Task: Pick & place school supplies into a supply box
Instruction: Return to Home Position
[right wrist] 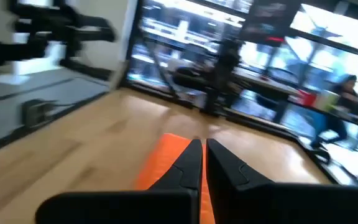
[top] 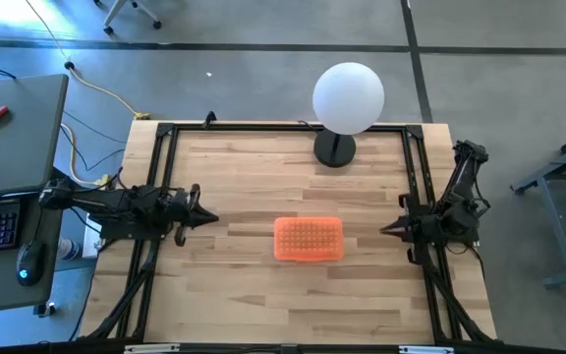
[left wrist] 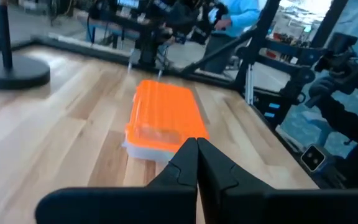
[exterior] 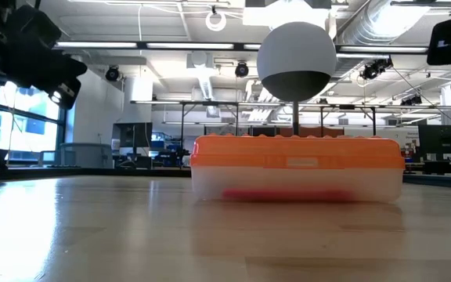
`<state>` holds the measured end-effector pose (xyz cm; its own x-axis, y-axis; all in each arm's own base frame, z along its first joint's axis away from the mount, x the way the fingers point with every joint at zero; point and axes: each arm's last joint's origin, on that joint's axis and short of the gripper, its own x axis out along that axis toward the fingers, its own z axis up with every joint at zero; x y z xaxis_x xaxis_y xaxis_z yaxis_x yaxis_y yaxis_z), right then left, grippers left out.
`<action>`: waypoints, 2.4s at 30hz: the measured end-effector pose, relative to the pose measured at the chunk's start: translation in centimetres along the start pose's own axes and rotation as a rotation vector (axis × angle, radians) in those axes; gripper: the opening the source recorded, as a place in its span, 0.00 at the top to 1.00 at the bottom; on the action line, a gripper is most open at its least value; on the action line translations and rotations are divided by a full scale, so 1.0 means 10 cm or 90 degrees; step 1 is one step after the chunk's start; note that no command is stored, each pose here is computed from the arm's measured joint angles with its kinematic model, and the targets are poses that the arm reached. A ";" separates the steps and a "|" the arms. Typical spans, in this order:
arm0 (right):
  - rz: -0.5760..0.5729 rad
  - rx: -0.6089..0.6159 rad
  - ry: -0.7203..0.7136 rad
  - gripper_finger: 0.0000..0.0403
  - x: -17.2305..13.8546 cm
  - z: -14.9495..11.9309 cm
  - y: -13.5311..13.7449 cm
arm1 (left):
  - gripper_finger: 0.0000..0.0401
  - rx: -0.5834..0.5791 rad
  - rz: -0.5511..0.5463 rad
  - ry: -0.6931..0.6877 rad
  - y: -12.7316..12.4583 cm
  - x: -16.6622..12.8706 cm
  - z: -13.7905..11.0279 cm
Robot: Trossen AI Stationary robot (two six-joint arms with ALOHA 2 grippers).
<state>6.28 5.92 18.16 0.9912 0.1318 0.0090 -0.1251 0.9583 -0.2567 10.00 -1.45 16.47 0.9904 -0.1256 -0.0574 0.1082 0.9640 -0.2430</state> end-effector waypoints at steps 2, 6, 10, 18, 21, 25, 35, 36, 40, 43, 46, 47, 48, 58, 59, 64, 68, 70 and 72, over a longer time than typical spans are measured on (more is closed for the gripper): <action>0.040 -0.011 -0.004 1.00 0.01 -0.06 0.05 | 0.91 -0.030 0.001 0.005 0.00 0.00 -0.01; 0.027 -0.019 -0.038 1.00 0.03 -0.07 0.06 | 0.88 -0.079 0.007 0.010 0.00 0.01 -0.01; 0.005 -0.060 -0.064 1.00 0.05 -0.02 0.02 | 0.86 -0.079 0.008 0.010 0.01 0.01 -0.01; 0.148 -0.110 -0.191 1.00 0.12 0.04 -0.04 | 0.88 -0.079 0.008 0.010 0.01 0.01 -0.01; 0.082 -0.078 -0.142 1.00 0.17 -0.01 -0.12 | 0.88 -0.079 0.008 0.010 0.01 0.01 -0.01; 0.037 -0.046 -0.068 1.00 0.22 -0.11 -0.19 | 0.87 -0.079 0.009 0.010 0.01 0.01 -0.01; -0.046 -0.009 -0.010 1.00 0.27 -0.21 -0.36 | 0.88 -0.079 0.009 0.011 0.01 0.01 -0.02; -0.065 -0.005 -0.005 1.00 0.27 -0.22 -0.38 | 0.88 -0.079 0.009 0.011 0.01 0.01 -0.02; -0.147 0.002 0.012 1.00 0.27 -0.23 -0.44 | 0.87 -0.079 0.009 0.011 0.01 0.01 -0.02; -0.181 -0.003 0.021 1.00 0.27 -0.23 -0.47 | 0.87 -0.079 0.009 0.011 0.01 0.01 -0.02; -0.188 0.003 0.022 1.00 0.27 -0.23 -0.47 | 0.87 -0.079 0.009 0.011 0.01 0.01 -0.02; -0.188 0.001 0.022 1.00 0.27 -0.23 -0.47 | 0.88 -0.079 0.009 0.011 0.01 0.01 -0.02; -0.188 0.001 0.022 1.00 0.27 -0.23 -0.47 | 0.88 -0.079 0.009 0.011 0.01 0.01 -0.02; -0.188 0.001 0.022 1.00 0.27 -0.23 -0.47 | 0.87 -0.079 0.009 0.010 0.01 0.01 -0.02; -0.188 0.001 0.022 1.00 0.27 -0.23 -0.47 | 0.87 -0.079 0.009 0.011 0.01 0.01 -0.02; -0.189 0.001 0.023 1.00 0.27 -0.24 -0.47 | 0.88 -0.079 0.009 0.011 0.01 0.01 -0.02; -0.189 0.001 0.023 1.00 0.27 -0.24 -0.47 | 0.87 -0.079 0.009 0.010 0.01 0.01 -0.02; -0.189 0.001 0.023 1.00 0.27 -0.24 -0.47 | 0.87 -0.079 0.010 0.010 0.01 0.01 -0.02; -0.189 0.001 0.023 1.00 0.27 -0.24 -0.47 | 0.87 -0.079 0.010 0.010 0.01 0.01 -0.02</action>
<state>9.66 1.15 17.12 0.9854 -0.1628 0.0487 0.1699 0.9542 -0.2462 10.11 -1.43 16.30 0.9902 -0.1161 -0.0775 0.0808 0.9294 -0.3601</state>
